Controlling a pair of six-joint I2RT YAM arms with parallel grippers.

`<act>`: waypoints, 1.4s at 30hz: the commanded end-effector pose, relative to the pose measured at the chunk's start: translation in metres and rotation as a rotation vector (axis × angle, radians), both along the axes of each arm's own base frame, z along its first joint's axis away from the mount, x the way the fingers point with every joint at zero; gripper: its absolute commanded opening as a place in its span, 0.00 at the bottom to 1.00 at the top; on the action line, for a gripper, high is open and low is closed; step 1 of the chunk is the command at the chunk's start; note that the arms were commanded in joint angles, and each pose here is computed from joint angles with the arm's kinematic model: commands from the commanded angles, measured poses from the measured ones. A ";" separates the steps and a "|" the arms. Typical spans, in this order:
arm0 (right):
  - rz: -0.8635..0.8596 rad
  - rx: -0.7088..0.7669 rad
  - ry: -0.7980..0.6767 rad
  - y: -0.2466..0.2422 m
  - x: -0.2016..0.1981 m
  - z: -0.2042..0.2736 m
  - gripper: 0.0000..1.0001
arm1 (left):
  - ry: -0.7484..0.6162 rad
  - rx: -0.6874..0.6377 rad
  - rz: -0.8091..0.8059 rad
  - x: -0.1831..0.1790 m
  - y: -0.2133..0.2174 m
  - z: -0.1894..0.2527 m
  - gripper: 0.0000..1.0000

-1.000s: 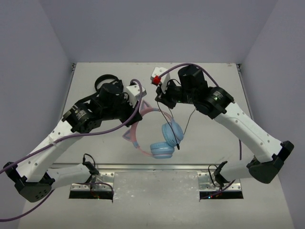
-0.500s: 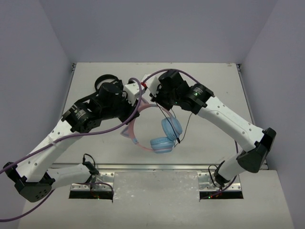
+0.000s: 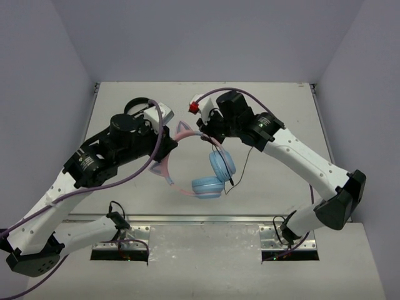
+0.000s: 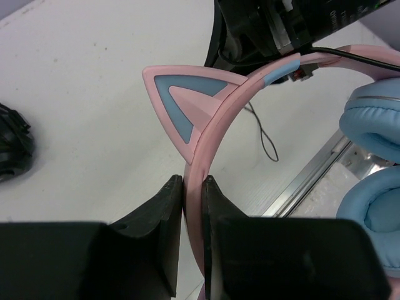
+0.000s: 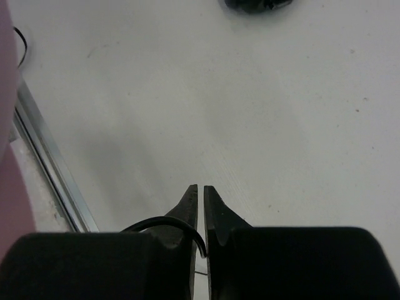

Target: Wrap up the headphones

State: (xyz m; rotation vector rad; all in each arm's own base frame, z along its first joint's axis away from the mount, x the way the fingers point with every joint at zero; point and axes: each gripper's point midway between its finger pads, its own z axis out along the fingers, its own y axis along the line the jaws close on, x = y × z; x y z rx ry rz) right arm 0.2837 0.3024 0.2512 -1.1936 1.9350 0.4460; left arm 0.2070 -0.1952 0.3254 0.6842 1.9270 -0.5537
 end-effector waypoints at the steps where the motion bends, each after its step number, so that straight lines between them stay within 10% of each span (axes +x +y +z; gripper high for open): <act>1: 0.048 0.240 0.010 0.024 -0.001 0.036 0.09 | -0.190 -0.355 -0.047 -0.001 -0.026 0.096 0.00; 24: 0.136 0.798 0.207 0.075 -0.001 0.070 0.72 | -0.225 -0.525 0.133 -0.004 0.008 0.182 0.00; 42: 0.276 0.849 0.461 0.108 -0.064 -0.003 0.26 | -0.232 -0.604 0.894 0.066 0.096 0.201 0.00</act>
